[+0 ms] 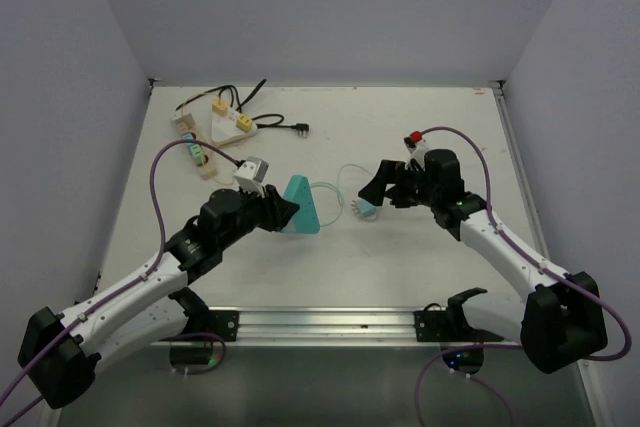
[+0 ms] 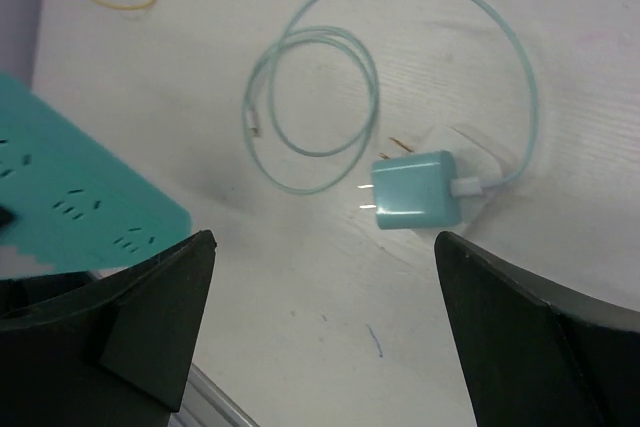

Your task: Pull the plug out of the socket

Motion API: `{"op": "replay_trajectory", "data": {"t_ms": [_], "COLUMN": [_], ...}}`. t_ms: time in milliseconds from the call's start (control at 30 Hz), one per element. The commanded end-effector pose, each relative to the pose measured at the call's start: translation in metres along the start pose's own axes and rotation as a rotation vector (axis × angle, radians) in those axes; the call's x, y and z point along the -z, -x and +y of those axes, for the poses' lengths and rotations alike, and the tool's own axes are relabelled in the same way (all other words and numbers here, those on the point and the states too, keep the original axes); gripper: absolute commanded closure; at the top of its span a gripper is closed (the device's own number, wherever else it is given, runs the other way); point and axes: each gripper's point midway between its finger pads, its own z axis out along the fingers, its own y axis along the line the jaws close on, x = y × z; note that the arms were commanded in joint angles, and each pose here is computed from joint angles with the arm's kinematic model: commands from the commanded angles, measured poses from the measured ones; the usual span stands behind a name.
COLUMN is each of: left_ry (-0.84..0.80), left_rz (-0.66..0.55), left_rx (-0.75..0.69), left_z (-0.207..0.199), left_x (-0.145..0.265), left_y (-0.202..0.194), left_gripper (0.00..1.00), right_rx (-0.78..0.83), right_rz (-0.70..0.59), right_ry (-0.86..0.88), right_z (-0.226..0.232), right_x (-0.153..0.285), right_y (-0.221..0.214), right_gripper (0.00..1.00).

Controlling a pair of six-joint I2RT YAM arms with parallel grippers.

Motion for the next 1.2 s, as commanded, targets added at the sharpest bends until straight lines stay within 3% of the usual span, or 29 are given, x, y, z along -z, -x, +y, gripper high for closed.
{"op": "replay_trajectory", "data": {"t_ms": [0,233,533,767,867,1000,1033,1167], "left_ry": [-0.133,-0.307,-0.499,-0.568,-0.591,-0.583,-0.581,-0.525], "left_rz": [-0.102,-0.149,-0.176,-0.185,-0.18,-0.176,-0.176,-0.181], "left_rx": [-0.009,-0.039,-0.102,-0.14,-0.143,-0.139,-0.141,-0.148], "left_z": [-0.027,-0.061,-0.094,-0.105,-0.108,-0.106,-0.106,-0.096], "left_x": [-0.001,0.003,0.014,0.019,0.018,0.015,0.015,0.01], "left_y": [0.027,0.043,0.05,0.051,0.049,0.047,0.047,0.046], "left_gripper": [1.0,1.0,1.0,1.0,1.0,1.0,1.0,0.96], "right_rx": [0.091,0.236,0.341,0.381,0.388,0.391,0.393,0.398], "right_rz": [0.013,-0.001,0.041,0.052,0.064,0.073,0.071,0.075], "right_ry": [0.28,0.594,0.747,0.803,0.828,0.842,0.843,0.83], "right_z": [0.05,0.117,0.145,0.154,0.156,0.158,0.158,0.155], "right_x": [0.013,0.029,0.036,0.042,0.043,0.045,0.045,0.044], "right_y": [-0.003,-0.004,-0.021,-0.026,-0.027,-0.029,-0.029,-0.03], "right_gripper": [0.05,0.03,0.02,0.09,0.18,0.41,0.54,0.81]}}
